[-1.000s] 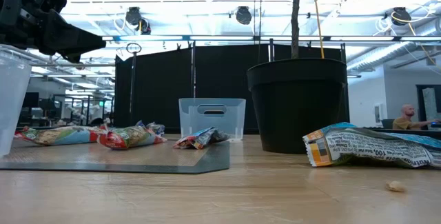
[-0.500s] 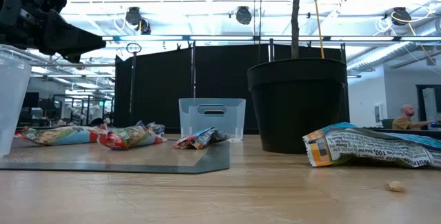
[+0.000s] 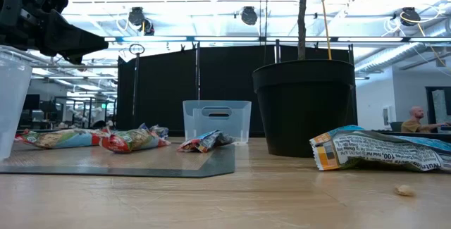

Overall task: Pick and place Granola Bars by type
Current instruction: Put the green granola bar into the blue bin

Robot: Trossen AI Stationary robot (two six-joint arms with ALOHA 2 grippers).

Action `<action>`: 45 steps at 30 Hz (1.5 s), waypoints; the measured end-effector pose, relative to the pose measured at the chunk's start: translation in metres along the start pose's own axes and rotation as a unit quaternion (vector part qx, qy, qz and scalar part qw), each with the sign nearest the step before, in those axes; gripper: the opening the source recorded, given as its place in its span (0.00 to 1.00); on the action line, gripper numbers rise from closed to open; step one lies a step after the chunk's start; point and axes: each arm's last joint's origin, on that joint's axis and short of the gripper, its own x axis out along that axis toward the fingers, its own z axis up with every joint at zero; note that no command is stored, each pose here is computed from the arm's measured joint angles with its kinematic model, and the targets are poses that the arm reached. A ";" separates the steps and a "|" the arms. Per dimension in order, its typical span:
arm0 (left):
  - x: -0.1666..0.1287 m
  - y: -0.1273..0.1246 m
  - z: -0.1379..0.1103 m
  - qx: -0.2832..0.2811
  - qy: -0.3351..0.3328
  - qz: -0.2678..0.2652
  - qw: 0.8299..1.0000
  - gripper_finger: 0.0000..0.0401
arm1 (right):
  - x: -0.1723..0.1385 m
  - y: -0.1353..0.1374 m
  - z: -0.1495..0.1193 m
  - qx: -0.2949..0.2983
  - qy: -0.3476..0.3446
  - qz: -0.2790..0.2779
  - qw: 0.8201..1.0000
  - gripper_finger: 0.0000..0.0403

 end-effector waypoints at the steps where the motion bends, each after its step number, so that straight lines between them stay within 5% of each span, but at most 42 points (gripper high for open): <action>1: 0.000 0.000 0.000 0.000 0.000 0.000 1.000 0.22 | 0.000 0.000 0.000 0.000 0.000 0.000 1.000 0.00; 30: 0.000 0.000 0.000 0.000 0.000 0.000 1.000 0.22 | 0.000 0.000 0.000 0.004 -0.001 0.000 1.000 0.01; 45: 0.000 0.000 0.000 0.000 0.000 0.000 1.000 0.22 | 0.000 0.000 0.000 0.004 -0.003 0.000 1.000 0.25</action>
